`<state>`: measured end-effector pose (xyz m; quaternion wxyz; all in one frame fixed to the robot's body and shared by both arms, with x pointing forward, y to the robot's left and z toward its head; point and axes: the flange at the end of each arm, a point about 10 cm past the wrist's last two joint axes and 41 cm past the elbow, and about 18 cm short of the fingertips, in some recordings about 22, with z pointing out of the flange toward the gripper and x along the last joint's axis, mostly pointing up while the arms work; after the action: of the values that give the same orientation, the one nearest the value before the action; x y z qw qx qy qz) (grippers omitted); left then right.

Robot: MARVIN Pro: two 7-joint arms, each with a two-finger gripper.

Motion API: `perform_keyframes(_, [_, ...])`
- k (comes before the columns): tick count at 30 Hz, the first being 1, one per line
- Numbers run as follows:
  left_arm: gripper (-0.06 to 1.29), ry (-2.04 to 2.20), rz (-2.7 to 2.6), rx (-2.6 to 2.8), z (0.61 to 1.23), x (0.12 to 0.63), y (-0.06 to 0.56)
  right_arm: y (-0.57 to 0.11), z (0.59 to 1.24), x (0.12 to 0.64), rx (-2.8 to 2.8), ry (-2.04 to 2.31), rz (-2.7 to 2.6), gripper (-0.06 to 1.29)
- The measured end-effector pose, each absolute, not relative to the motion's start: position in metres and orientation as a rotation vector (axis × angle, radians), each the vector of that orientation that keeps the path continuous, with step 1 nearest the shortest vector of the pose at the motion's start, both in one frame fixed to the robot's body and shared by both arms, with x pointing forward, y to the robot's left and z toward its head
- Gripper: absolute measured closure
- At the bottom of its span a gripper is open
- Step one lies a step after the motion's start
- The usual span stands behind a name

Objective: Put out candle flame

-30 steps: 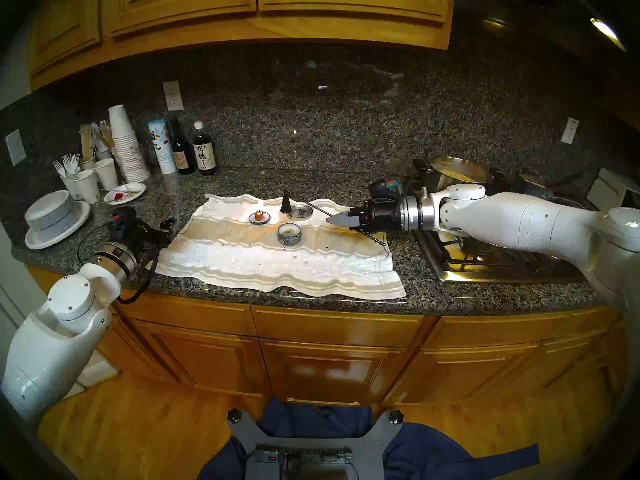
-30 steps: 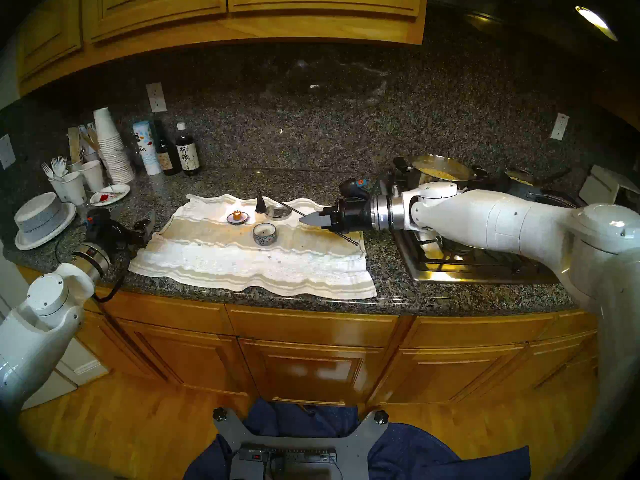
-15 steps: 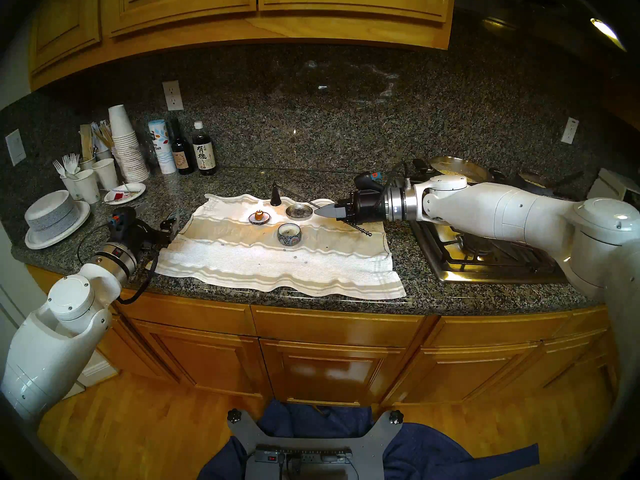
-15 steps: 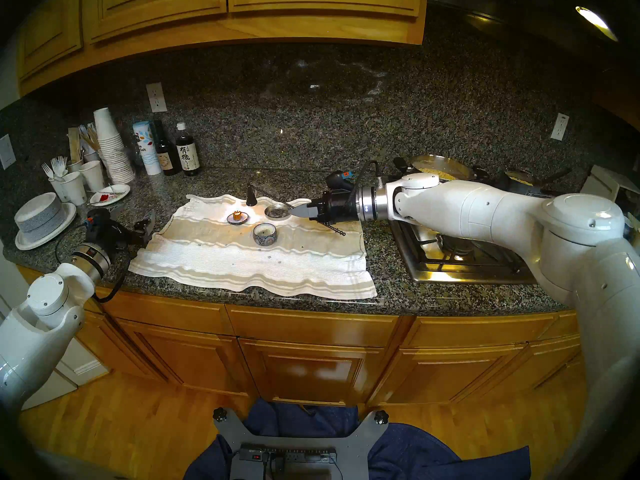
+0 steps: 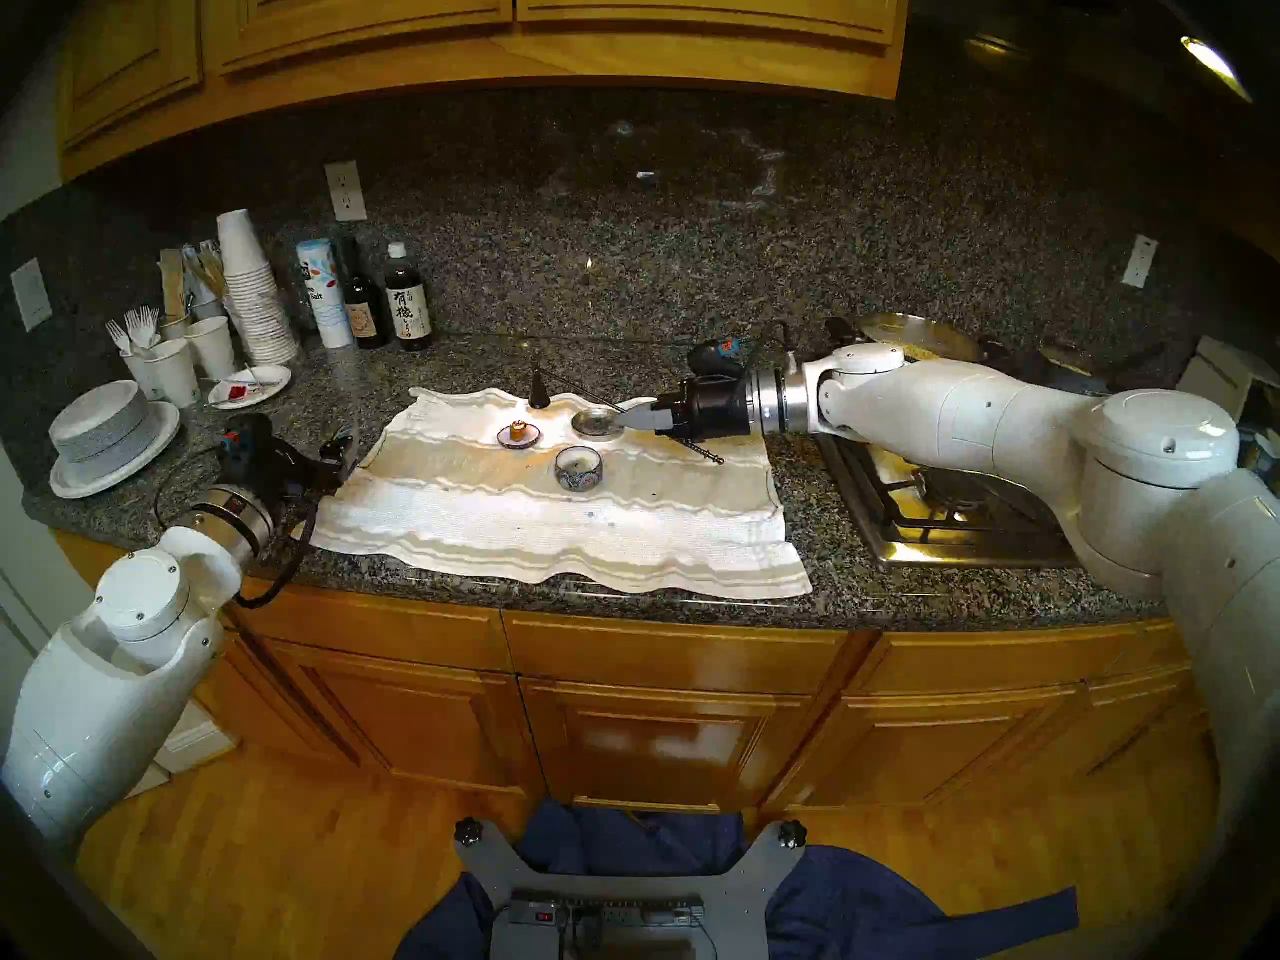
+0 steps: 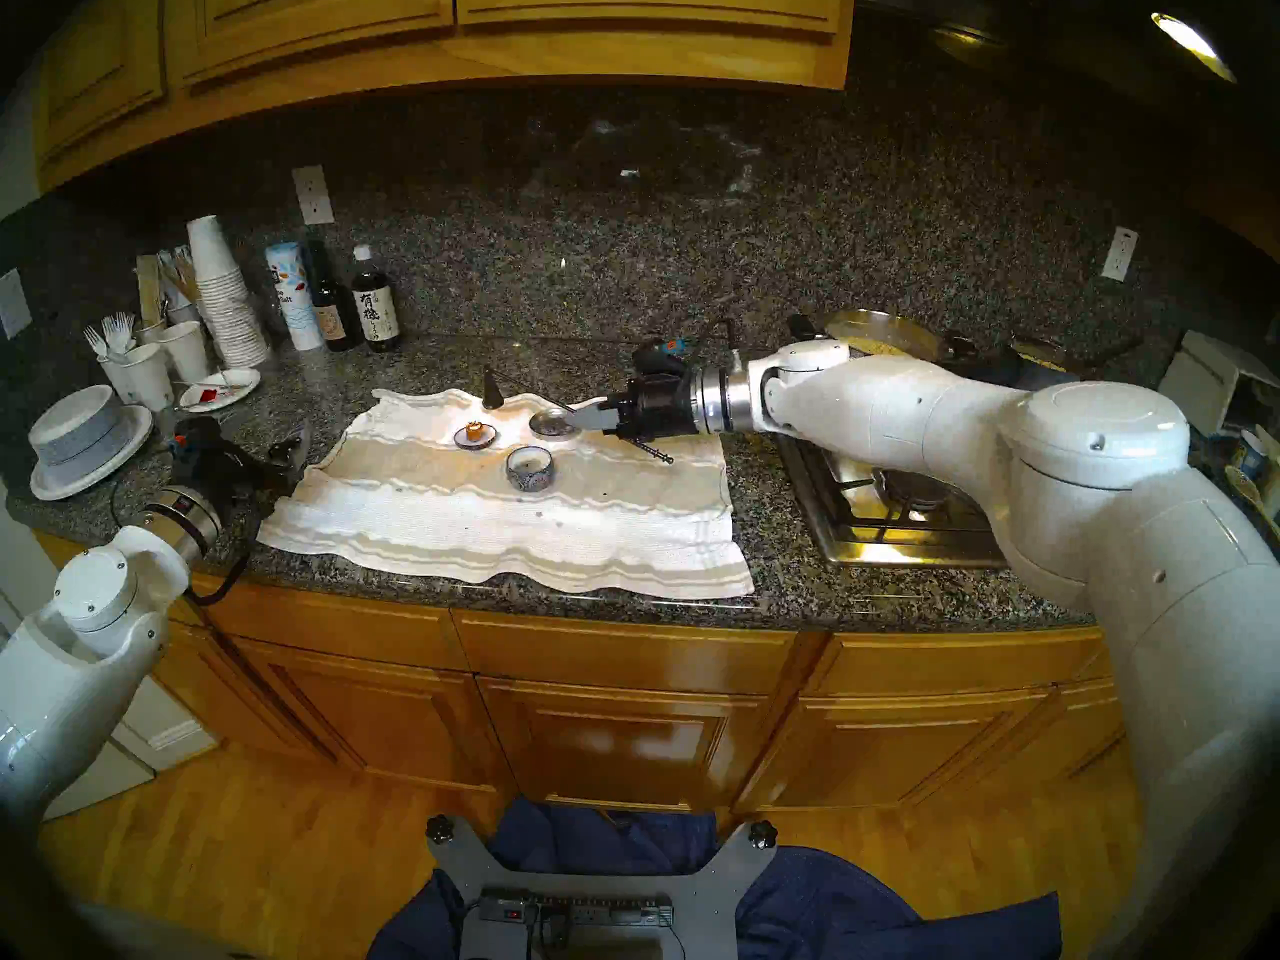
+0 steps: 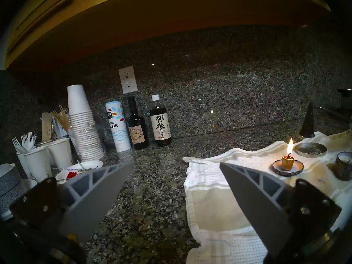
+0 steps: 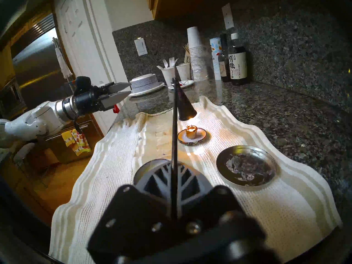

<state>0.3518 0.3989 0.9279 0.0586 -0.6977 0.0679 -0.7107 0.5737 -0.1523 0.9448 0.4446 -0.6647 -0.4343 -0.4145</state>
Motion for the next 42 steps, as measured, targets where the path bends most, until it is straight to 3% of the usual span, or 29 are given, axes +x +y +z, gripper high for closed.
perform_keyframes(42, [0.00,0.206,-2.153,-2.114,0.928,0.352,0.399,-0.119,0.930,0.591,-1.658,-1.059,-0.960,1.27])
